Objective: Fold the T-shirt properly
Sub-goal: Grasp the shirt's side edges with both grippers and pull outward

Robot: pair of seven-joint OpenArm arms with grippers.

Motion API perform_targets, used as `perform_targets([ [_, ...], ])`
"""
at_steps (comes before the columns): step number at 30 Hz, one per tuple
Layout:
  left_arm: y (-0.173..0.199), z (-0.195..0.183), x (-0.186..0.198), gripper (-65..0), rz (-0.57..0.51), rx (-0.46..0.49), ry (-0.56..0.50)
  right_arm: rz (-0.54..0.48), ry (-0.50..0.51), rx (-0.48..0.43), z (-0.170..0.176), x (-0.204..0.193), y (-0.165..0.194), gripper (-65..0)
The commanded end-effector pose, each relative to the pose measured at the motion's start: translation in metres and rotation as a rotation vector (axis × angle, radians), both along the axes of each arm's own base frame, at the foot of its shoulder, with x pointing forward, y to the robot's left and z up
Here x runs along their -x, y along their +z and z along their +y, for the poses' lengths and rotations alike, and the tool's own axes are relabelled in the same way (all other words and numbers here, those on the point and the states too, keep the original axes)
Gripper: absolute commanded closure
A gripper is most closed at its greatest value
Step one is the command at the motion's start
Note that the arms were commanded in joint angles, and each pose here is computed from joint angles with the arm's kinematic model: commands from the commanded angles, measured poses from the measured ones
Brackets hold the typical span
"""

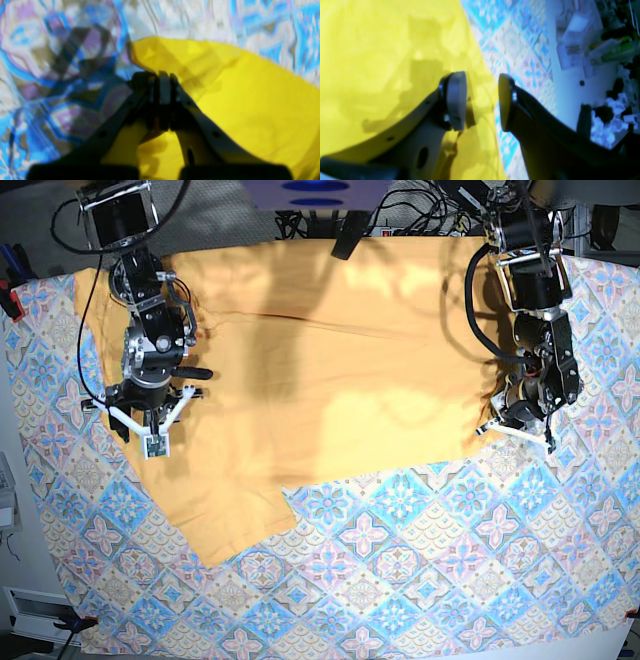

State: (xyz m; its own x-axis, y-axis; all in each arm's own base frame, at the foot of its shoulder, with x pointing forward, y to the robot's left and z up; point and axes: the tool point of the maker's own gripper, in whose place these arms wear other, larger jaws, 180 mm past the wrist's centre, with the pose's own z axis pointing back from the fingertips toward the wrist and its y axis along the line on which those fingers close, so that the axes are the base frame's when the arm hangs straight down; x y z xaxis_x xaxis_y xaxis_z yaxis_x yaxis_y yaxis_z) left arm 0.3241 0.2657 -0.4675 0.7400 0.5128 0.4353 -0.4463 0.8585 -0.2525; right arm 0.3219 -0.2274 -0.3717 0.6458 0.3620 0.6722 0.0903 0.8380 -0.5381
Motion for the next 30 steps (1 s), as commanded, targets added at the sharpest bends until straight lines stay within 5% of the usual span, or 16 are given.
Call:
perform_targets([
  [1,0.019,0.01,-0.014,0.0,-0.049,-0.027,-0.003,-0.062,-0.004,0.034,-0.008,-0.014,0.018,-21.1],
  [11,0.039,0.008,0.002,0.0,-0.095,-0.076,-0.044,0.04,0.049,0.079,-0.025,-0.06,0.004,-21.1],
  [21,0.041,0.007,0.014,0.0,-0.097,-0.094,-0.059,0.069,-0.029,-0.362,-0.071,-0.088,-0.01,-26.8],
  [30,0.038,0.0,0.014,0.0,-0.097,-0.077,-0.058,0.037,-0.063,-0.412,-0.083,-0.103,-0.018,-26.8],
])
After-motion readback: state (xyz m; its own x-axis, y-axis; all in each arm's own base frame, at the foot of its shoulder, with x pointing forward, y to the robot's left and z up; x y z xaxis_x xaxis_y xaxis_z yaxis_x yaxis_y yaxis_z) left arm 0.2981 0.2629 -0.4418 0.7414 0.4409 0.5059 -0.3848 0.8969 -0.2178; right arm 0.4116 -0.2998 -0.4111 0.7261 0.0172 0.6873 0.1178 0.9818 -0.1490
